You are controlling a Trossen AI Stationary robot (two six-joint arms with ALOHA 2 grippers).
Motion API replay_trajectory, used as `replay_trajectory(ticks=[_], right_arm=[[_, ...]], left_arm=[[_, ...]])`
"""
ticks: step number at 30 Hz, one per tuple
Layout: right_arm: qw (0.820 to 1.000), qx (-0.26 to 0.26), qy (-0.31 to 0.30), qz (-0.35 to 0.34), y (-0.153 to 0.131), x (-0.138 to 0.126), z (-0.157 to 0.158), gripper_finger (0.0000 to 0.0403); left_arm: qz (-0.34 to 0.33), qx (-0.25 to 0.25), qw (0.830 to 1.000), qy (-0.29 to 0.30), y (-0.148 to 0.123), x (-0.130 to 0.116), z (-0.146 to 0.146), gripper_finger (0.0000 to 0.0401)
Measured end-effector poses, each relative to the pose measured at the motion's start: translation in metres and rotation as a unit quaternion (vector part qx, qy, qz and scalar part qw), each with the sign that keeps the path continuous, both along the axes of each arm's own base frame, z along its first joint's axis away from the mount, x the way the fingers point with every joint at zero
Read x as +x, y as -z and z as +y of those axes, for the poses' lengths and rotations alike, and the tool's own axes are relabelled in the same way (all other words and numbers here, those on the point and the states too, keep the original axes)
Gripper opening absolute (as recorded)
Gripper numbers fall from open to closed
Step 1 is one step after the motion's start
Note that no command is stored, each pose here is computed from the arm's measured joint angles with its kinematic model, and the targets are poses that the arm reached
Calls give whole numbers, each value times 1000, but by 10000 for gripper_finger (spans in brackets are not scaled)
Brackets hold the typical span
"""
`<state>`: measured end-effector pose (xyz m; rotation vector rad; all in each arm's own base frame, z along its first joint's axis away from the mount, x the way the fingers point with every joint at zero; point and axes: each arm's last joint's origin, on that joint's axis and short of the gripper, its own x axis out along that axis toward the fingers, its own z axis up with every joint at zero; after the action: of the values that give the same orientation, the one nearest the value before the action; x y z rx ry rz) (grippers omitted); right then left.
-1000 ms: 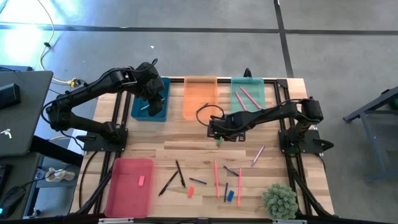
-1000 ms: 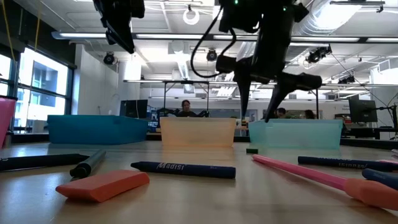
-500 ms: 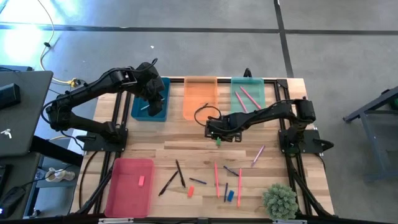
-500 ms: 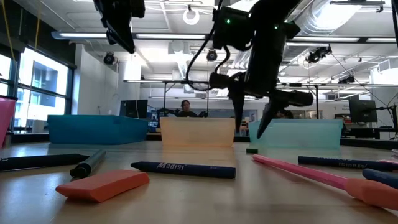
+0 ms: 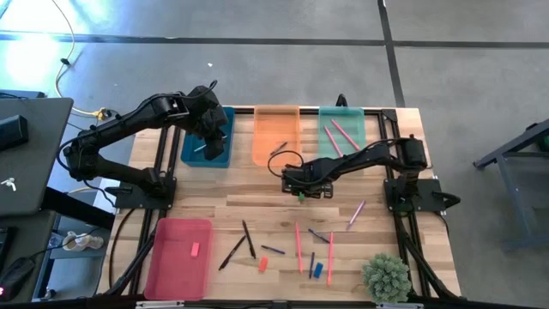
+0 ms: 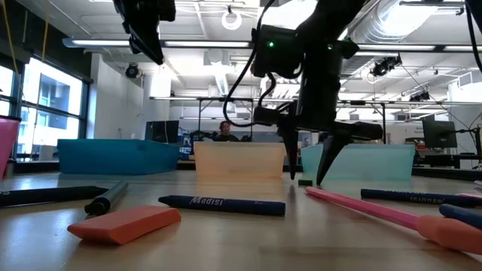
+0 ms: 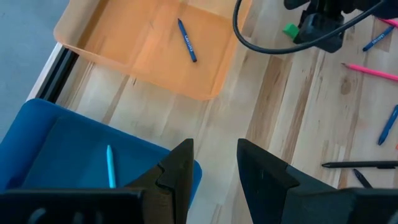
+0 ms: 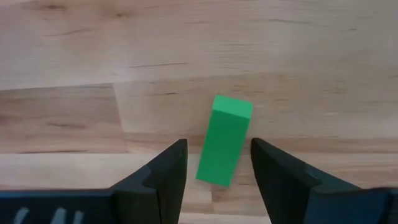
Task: Sort crayons/erasers/pens/pencils in bins
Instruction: Put the green eraser into the pink bin
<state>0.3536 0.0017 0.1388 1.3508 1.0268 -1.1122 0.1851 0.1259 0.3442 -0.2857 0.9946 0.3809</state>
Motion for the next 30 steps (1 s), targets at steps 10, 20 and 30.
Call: replay_trajectory(ticks=[10,20,30], right_arm=[[1000,0,-5,13,5,-1,1,119],[999,-7,-49,20,6,-2,1,23],[994,-32,-107,10,-6,1,8,33]], left_arm=[[0,0,1000,0,0,0,0,111],[0,0,1000,0,0,0,0,111],[5,11,1000,22,0,0,0,111]])
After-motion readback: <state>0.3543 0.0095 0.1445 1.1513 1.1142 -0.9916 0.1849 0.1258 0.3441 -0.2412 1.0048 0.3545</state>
